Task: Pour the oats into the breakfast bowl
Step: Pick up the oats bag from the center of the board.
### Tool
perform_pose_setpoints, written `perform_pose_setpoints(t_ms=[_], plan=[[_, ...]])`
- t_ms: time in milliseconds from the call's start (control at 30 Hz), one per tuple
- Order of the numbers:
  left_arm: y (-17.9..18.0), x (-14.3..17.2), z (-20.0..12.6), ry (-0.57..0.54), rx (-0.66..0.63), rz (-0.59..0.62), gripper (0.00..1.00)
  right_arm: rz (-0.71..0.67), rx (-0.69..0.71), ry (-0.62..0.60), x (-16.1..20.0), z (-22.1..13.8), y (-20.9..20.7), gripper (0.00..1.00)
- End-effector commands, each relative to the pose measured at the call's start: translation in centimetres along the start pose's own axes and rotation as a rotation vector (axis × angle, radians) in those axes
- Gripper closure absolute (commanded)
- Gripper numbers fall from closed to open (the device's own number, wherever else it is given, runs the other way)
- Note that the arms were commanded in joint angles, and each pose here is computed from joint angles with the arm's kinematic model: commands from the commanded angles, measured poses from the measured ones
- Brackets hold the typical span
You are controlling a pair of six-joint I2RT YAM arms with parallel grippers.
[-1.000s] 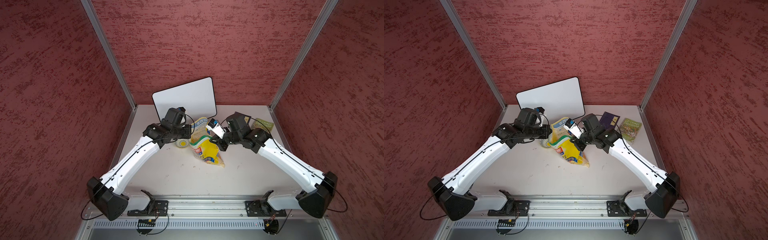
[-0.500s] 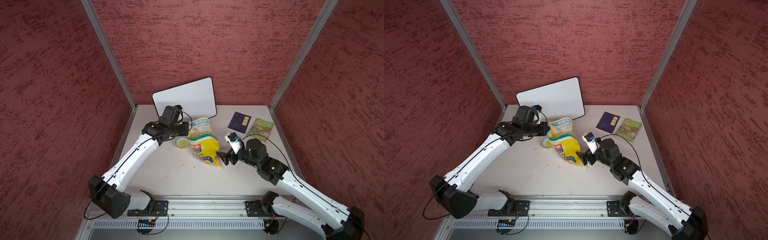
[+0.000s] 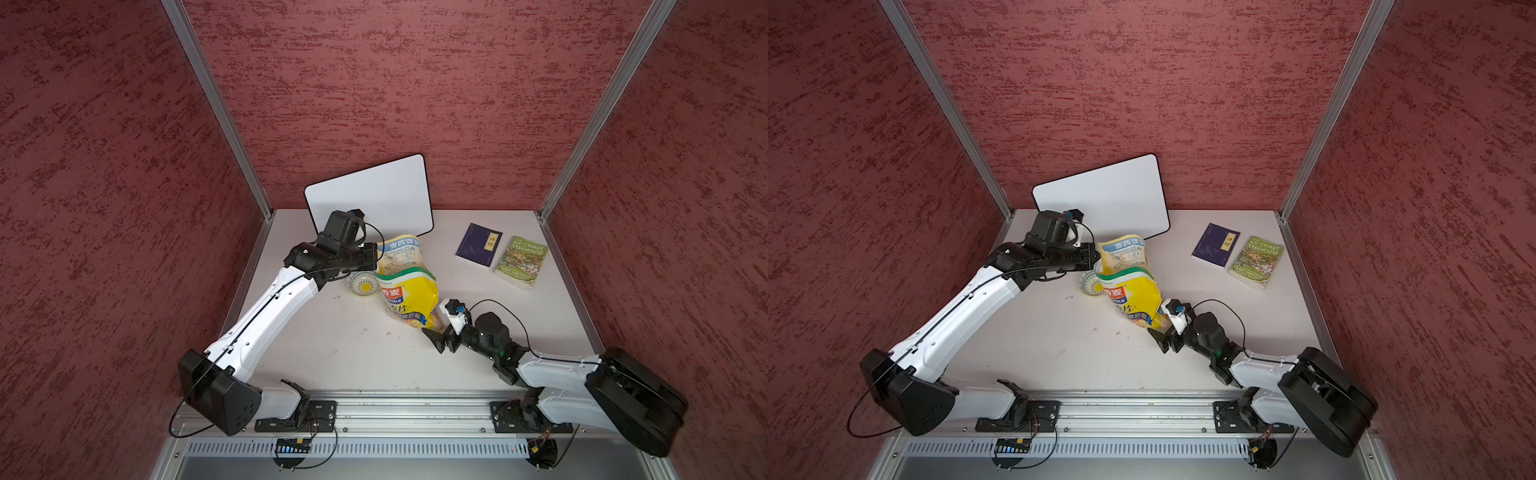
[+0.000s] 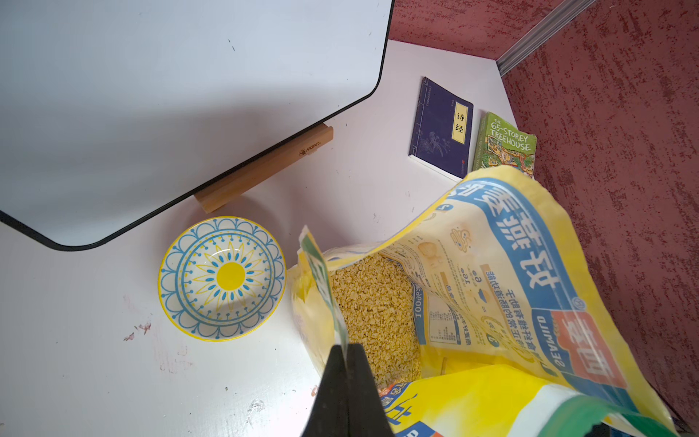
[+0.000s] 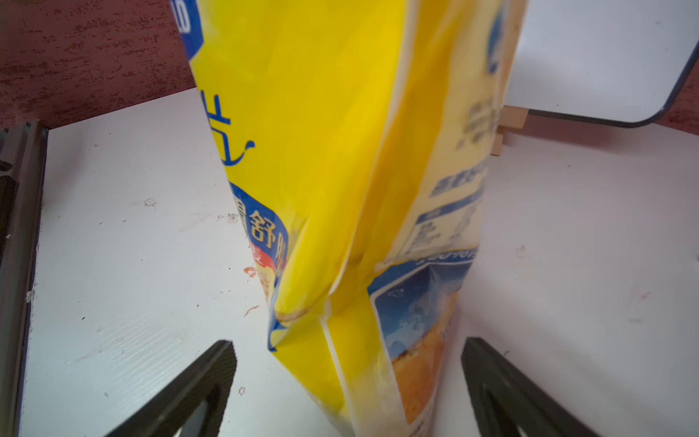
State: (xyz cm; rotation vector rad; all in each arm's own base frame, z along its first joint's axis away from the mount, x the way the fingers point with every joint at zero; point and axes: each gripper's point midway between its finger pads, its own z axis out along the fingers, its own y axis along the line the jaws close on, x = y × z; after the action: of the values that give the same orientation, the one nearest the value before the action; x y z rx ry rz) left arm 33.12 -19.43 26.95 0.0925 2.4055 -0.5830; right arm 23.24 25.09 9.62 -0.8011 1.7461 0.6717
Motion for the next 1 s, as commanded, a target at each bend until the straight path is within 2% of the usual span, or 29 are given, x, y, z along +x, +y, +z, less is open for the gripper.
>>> perform_pose_setpoints(t_ms=[0, 300, 600, 733, 833, 967], plan=[[-0.6, -2.2, -0.6, -0.079, 0.020, 0.008, 1.00, -0.053, -0.068, -0.280, -5.8, 0.0, 1.6, 0.01], [-0.4, -2.0, -0.8, -0.070, 0.007, 0.006, 1.00, -0.070, 0.013, -0.267, -5.1, 3.7, -0.1, 0.01], [-0.3, -1.7, -0.5, -0.057, 0.004, 0.009, 1.00, -0.066, 0.078, -0.218, -3.7, 5.6, -1.5, 0.01], [-0.2, -1.7, -0.4, -0.059, 0.001, 0.009, 1.00, -0.058, 0.071, -0.165, -1.9, 6.5, -1.6, 0.01], [0.0, -1.7, -0.2, -0.061, -0.004, 0.007, 1.00, -0.056, 0.053, -0.122, 0.1, 6.9, -1.3, 0.08], [0.1, -1.6, -0.2, -0.066, -0.008, 0.004, 1.00, -0.035, 0.022, -0.070, 2.0, 7.2, -0.9, 0.26]])
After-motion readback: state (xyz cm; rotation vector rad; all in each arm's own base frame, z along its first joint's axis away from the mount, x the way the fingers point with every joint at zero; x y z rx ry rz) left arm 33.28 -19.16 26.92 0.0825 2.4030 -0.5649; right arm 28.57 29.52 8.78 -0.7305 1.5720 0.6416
